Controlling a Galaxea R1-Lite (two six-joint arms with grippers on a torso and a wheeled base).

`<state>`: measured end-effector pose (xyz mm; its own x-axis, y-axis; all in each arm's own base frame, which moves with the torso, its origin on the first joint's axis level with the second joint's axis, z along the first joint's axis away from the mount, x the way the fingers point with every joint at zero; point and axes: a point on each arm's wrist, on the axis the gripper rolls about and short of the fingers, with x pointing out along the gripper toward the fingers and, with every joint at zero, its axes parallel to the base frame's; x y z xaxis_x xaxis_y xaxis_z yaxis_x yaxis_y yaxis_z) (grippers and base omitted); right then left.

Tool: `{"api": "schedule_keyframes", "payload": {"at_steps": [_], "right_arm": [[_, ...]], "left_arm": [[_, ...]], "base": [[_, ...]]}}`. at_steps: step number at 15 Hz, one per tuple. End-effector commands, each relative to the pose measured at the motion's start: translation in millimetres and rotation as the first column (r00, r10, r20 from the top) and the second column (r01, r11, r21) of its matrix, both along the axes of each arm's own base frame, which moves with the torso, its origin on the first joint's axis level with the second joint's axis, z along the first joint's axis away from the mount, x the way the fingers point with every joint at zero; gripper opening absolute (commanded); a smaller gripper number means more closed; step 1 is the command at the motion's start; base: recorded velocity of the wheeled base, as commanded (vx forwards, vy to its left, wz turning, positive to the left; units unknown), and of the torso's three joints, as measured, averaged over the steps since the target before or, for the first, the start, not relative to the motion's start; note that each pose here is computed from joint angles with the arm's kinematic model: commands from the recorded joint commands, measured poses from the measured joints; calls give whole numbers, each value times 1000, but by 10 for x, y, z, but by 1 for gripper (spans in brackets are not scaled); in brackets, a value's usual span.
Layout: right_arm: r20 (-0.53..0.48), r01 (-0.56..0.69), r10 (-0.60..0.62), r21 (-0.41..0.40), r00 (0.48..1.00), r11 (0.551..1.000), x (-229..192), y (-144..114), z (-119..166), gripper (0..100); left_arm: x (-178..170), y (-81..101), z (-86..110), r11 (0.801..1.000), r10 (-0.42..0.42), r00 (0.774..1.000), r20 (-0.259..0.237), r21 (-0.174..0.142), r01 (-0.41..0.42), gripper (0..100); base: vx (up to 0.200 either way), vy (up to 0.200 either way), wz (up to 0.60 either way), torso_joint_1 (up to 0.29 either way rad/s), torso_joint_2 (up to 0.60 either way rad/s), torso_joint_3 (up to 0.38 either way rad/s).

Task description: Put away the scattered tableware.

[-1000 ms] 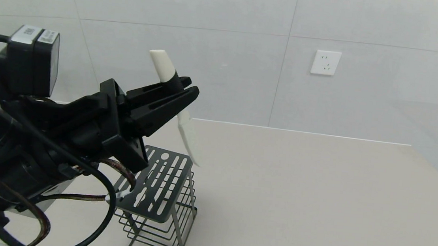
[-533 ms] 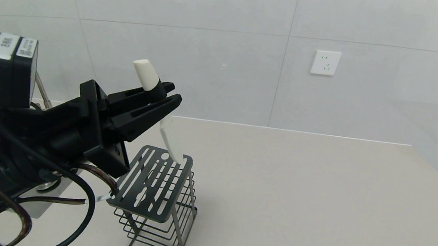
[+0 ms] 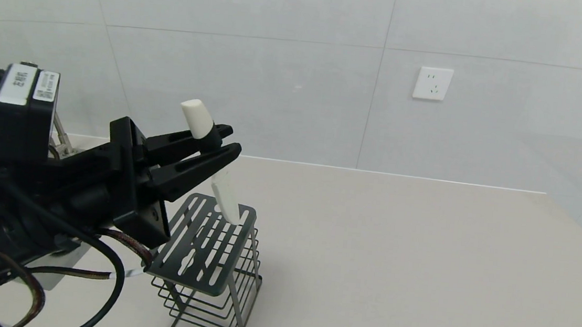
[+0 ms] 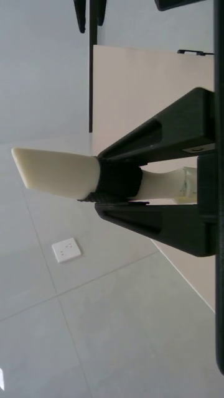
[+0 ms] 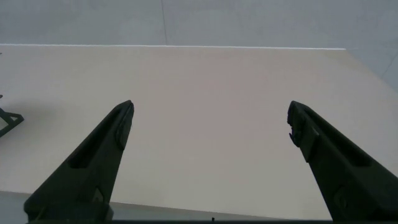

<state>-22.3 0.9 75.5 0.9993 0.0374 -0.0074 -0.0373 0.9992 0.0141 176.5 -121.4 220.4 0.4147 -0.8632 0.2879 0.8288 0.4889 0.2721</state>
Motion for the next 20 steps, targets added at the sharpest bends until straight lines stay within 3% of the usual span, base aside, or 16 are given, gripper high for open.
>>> {"api": "schedule_keyframes", "payload": {"at_steps": [1, 11, 17, 20], "right_arm": [[-3, -1, 1, 0, 1000, 1000, 3, 0, 2, 100], [-5, -1, 1, 0, 1000, 1000, 3, 0, 0, 100], [-3, -1, 1, 0, 1000, 1000, 3, 0, 2, 100], [-3, -1, 1, 0, 1000, 1000, 3, 0, 2, 100]], "left_arm": [[7, -1, -34, 1000, -1, 1000, -12, 8, 1, 0], [98, -57, -169, 999, -5, 998, -55, 38, 7, 0], [137, -12, -115, 1000, 20, 999, -31, 24, -20, 0], [136, -12, -151, 999, 20, 999, -43, 33, -18, 0]], "base": [[0, 0, 0, 0, 0, 0], [0, 0, 0, 0, 0, 0], [0, 0, 0, 0, 0, 0], [0, 0, 0, 0, 0, 0]]}}
